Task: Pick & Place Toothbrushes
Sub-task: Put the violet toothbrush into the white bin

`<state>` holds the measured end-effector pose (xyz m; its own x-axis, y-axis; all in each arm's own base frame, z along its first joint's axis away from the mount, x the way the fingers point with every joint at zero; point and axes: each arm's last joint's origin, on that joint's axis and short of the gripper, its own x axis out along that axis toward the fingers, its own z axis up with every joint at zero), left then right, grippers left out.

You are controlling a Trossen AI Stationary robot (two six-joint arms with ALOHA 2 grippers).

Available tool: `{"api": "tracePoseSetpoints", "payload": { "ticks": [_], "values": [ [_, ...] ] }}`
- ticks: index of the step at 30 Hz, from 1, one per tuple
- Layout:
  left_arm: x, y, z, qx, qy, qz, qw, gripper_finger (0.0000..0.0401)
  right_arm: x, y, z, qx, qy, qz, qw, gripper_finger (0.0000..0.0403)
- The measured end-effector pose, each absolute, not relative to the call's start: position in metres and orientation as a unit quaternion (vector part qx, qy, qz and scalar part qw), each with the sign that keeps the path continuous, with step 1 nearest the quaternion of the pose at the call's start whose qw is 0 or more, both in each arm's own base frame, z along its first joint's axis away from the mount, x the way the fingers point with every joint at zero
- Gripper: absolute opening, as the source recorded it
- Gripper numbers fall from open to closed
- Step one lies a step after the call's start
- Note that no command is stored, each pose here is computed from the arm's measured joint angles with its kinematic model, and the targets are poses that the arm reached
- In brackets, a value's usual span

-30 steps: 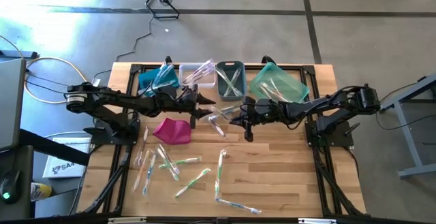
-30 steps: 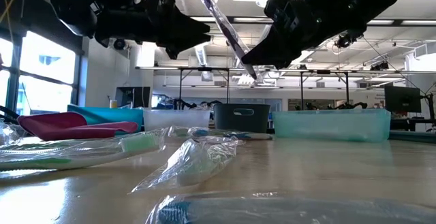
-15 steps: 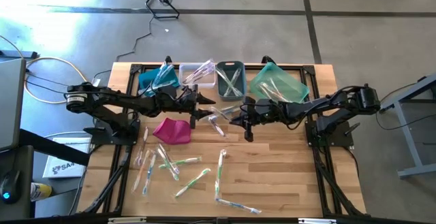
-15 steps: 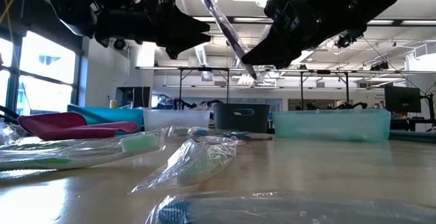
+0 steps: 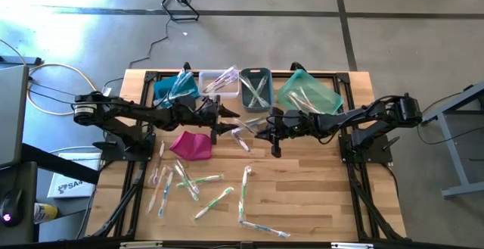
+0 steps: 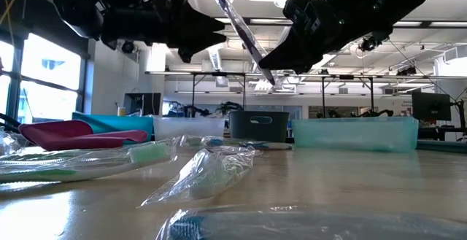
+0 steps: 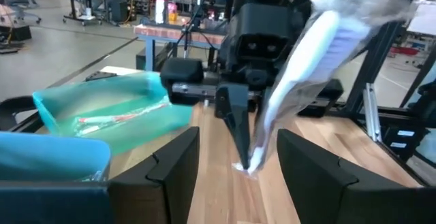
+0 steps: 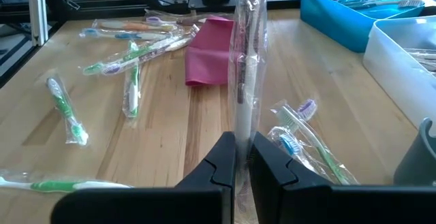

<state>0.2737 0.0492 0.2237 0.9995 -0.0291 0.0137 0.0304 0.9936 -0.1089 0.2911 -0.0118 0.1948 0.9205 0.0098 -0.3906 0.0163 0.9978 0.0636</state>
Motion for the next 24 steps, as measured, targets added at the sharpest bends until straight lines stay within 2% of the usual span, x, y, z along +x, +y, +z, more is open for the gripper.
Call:
{"api": "tracePoseSetpoints", "payload": {
  "ticks": [10,15,24],
  "values": [
    [0.275,0.044,0.229,-0.047,-0.036,-0.022,0.998,0.0193,0.291,-0.012,0.195,0.033,0.199,-0.002,0.979,0.0013],
    [0.289,0.046,0.228,-0.049,-0.034,-0.023,0.998,0.0193,0.291,-0.012,0.195,0.033,0.199,-0.002,0.979,0.0013],
    [0.312,0.044,0.232,-0.041,-0.03,-0.096,0.994,0.0193,0.291,-0.012,0.195,0.032,0.201,-0.002,0.979,0.0013]
  ]
}}
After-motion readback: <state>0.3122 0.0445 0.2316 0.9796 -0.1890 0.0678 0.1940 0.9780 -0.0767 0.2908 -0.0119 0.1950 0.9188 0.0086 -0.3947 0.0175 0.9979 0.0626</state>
